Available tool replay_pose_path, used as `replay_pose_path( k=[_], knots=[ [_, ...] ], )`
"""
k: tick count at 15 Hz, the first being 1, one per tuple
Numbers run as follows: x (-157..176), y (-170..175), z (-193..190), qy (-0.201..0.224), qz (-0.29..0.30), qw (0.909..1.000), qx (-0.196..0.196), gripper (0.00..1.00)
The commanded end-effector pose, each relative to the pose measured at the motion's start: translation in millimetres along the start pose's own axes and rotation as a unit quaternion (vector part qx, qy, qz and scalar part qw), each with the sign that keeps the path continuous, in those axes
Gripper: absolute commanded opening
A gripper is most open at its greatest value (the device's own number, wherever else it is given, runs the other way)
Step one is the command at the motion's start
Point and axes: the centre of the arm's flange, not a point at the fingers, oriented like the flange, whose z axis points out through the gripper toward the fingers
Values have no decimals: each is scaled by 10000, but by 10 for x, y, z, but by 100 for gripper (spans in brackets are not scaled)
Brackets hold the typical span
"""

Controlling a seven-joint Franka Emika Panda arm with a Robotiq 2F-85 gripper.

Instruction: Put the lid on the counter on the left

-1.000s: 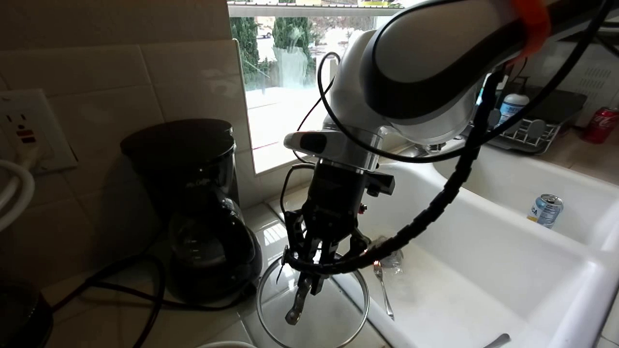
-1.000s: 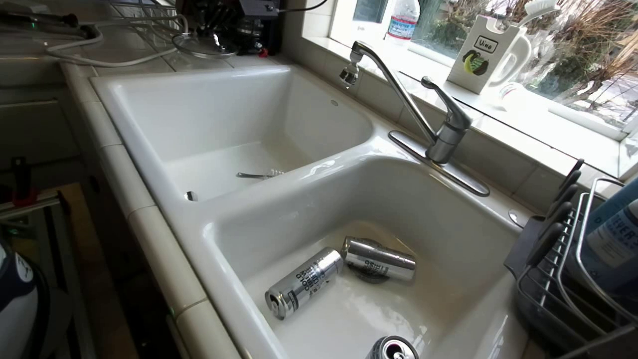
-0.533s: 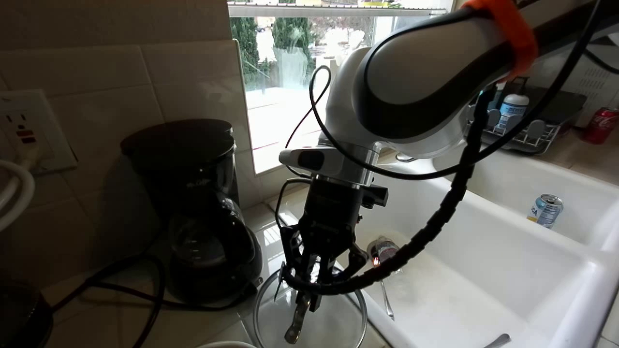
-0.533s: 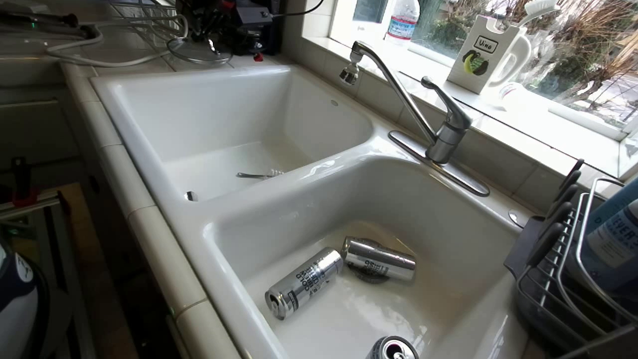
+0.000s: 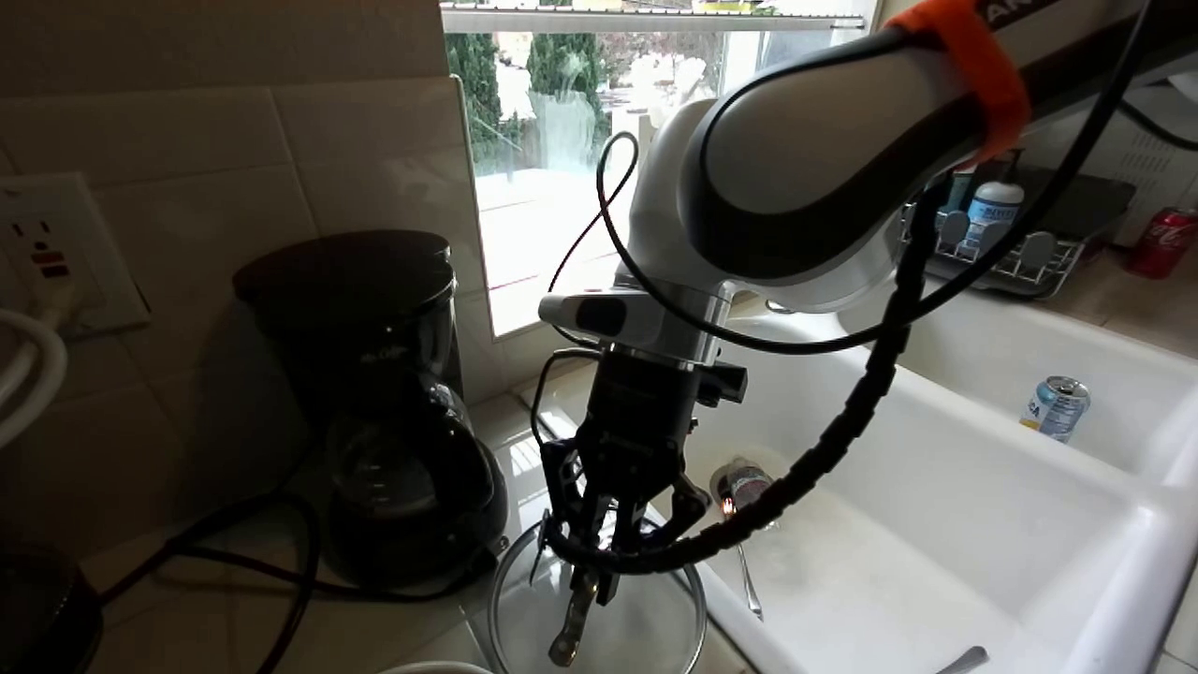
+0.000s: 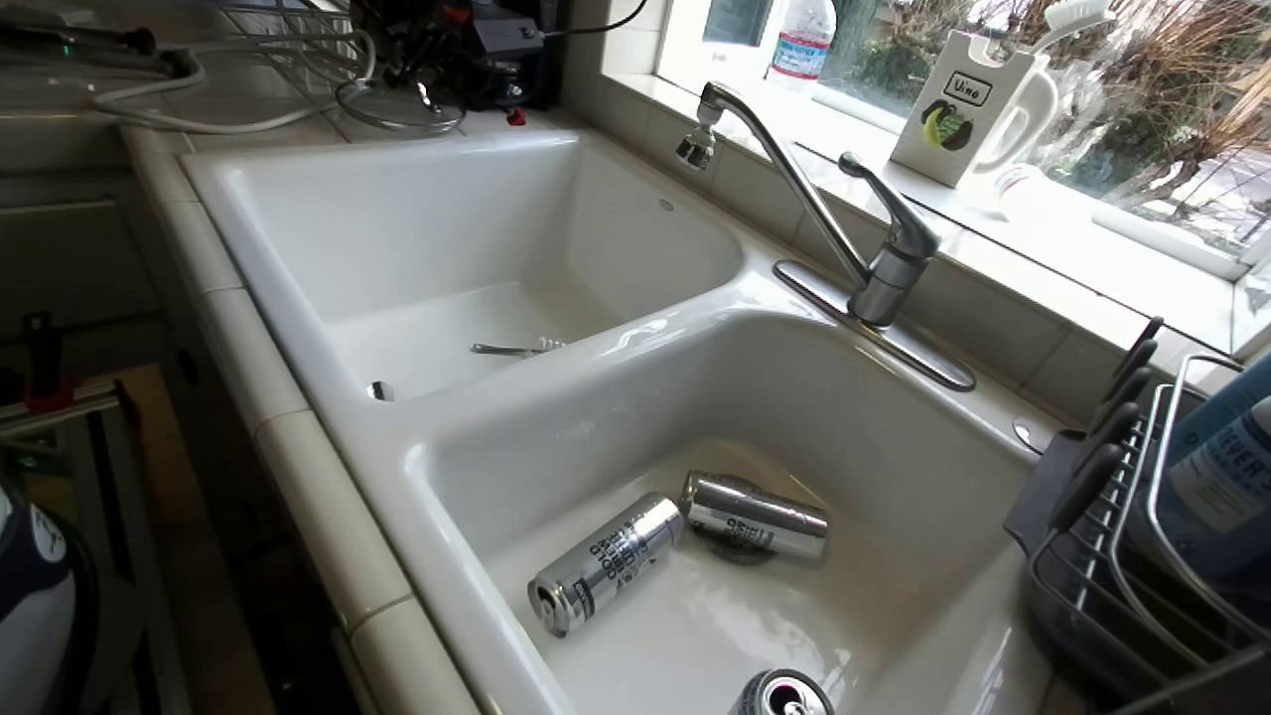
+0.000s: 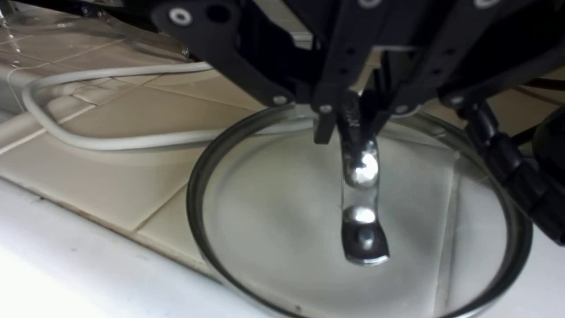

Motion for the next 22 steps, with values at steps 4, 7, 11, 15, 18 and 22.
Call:
replay_pose_path(
  k=[4,7,11,15,18,22],
  knots=[
    [-74,50,66,-62,31,9998,-176,5],
    [-67,64,86,-71,23,9998,-164,5],
    [30,63,147,-67,-153,9999,32,5],
    [98,7,160,-88,-192,9996,180,51],
    [133,-123,12,-134,-171,9997,-56,73],
    [179,-359,-298,-255,-55,9992,-302,100]
  ],
)
